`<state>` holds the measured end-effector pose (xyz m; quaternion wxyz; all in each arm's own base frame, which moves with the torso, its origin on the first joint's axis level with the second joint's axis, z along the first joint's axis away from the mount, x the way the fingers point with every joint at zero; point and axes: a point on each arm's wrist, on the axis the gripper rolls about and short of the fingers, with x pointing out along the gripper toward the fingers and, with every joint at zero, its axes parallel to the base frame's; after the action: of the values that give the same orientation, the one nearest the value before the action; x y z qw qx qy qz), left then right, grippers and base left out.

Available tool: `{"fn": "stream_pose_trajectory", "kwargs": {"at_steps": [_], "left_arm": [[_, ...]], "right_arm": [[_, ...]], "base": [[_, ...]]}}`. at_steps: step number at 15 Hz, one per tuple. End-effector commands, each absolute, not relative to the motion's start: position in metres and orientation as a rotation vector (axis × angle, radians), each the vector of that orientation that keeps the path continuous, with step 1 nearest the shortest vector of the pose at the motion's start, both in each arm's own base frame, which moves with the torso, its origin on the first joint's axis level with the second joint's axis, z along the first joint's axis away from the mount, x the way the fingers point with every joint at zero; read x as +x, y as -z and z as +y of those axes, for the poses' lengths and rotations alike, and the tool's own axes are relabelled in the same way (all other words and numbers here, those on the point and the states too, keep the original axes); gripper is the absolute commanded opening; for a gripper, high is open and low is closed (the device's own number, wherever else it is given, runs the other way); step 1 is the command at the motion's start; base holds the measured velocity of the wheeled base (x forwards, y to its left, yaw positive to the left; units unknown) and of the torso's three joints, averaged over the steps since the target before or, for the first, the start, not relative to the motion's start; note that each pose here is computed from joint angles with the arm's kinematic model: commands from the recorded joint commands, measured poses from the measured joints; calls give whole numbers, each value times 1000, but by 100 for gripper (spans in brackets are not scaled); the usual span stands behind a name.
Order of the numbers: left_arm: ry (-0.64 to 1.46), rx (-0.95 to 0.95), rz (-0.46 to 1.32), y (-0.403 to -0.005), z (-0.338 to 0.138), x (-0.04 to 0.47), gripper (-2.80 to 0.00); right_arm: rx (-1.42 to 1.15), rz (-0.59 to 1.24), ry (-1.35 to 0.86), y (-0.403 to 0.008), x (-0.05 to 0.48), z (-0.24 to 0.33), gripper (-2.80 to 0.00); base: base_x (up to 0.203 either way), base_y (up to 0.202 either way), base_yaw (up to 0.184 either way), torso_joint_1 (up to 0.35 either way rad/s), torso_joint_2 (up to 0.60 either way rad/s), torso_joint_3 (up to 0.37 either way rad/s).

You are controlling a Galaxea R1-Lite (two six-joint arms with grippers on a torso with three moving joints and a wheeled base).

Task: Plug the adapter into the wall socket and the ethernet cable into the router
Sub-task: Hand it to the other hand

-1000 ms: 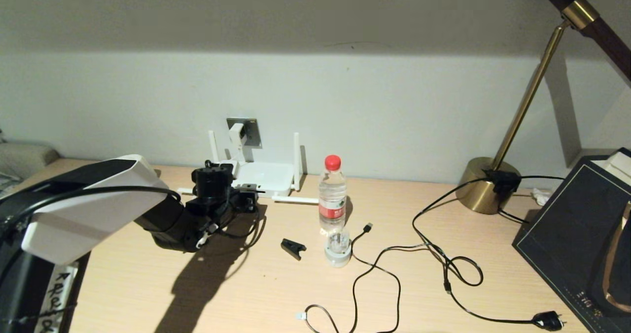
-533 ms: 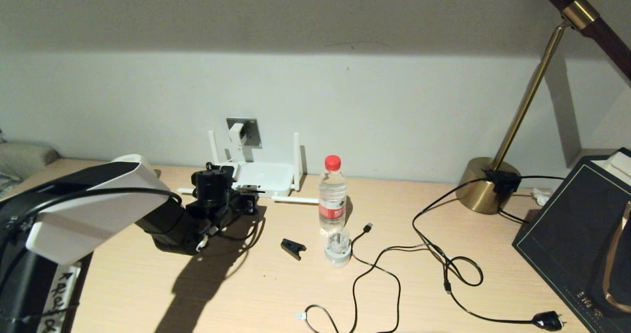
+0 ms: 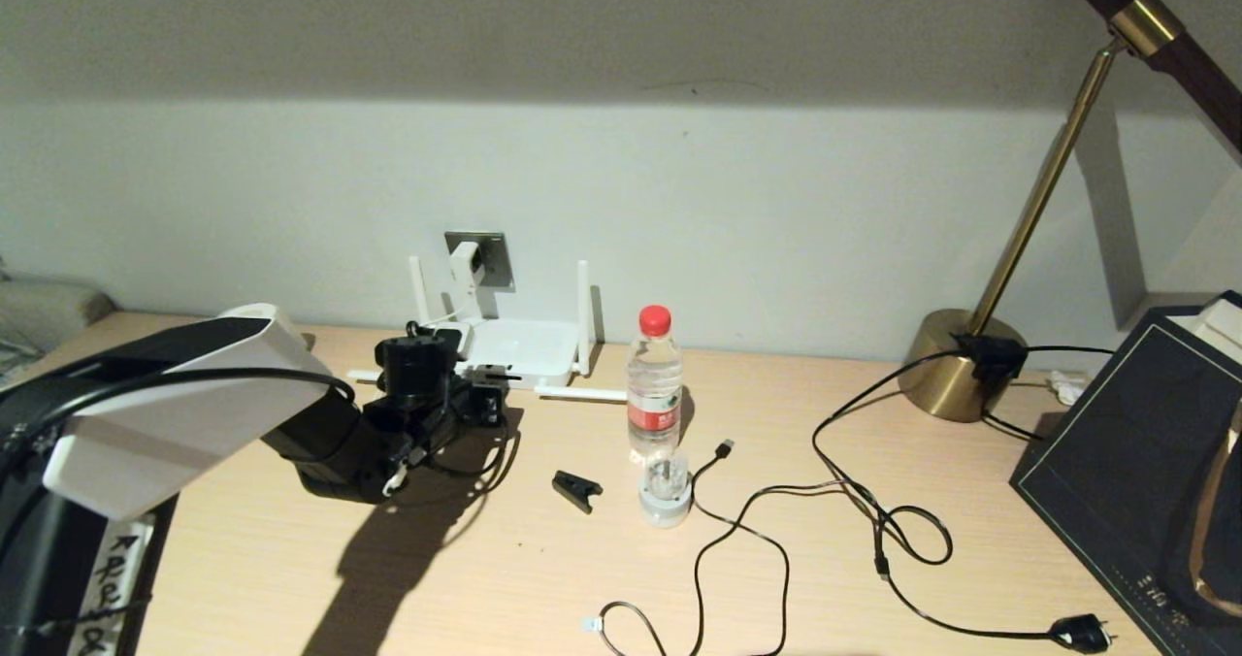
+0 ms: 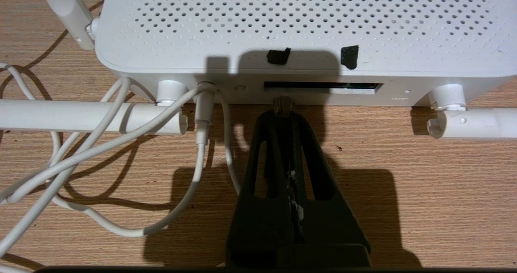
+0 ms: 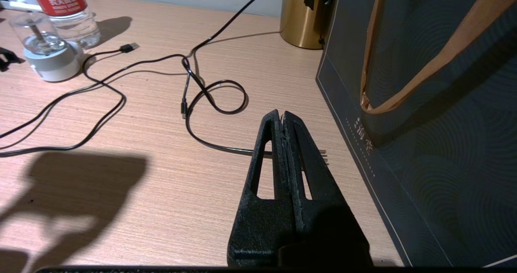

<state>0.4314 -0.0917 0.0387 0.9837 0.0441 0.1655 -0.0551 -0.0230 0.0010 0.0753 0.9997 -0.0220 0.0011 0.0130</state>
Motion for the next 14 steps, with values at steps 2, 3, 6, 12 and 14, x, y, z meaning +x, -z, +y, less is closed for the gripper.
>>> {"fn": "stream_pose_trajectory", "kwargs": {"at_steps": [2,3,6,12,14], "left_arm": [[109,78,272,-39,-92,434,-280],[109,74,248,-38,-92,435,-280],[111,71,230,-37,-93,436,-280],[113,75,240,-43,-91,423,-280],[123,77,246,-52,-91,406,-280]], "right_arm": [[-44,4,-27,-75,-23,1,-280],[-44,4,-28,-75,-23,1,-280],[-44,4,-25,-75,-23,1,-280],[-44,4,-28,-75,-23,1,-280],[-44,4,-26,-75,-23,1,-280]], "base": [[0,0,0,0,0,0],[0,0,0,0,0,0],[0,0,0,0,0,0],[0,0,0,0,0,0],[0,0,0,0,0,0]]}}
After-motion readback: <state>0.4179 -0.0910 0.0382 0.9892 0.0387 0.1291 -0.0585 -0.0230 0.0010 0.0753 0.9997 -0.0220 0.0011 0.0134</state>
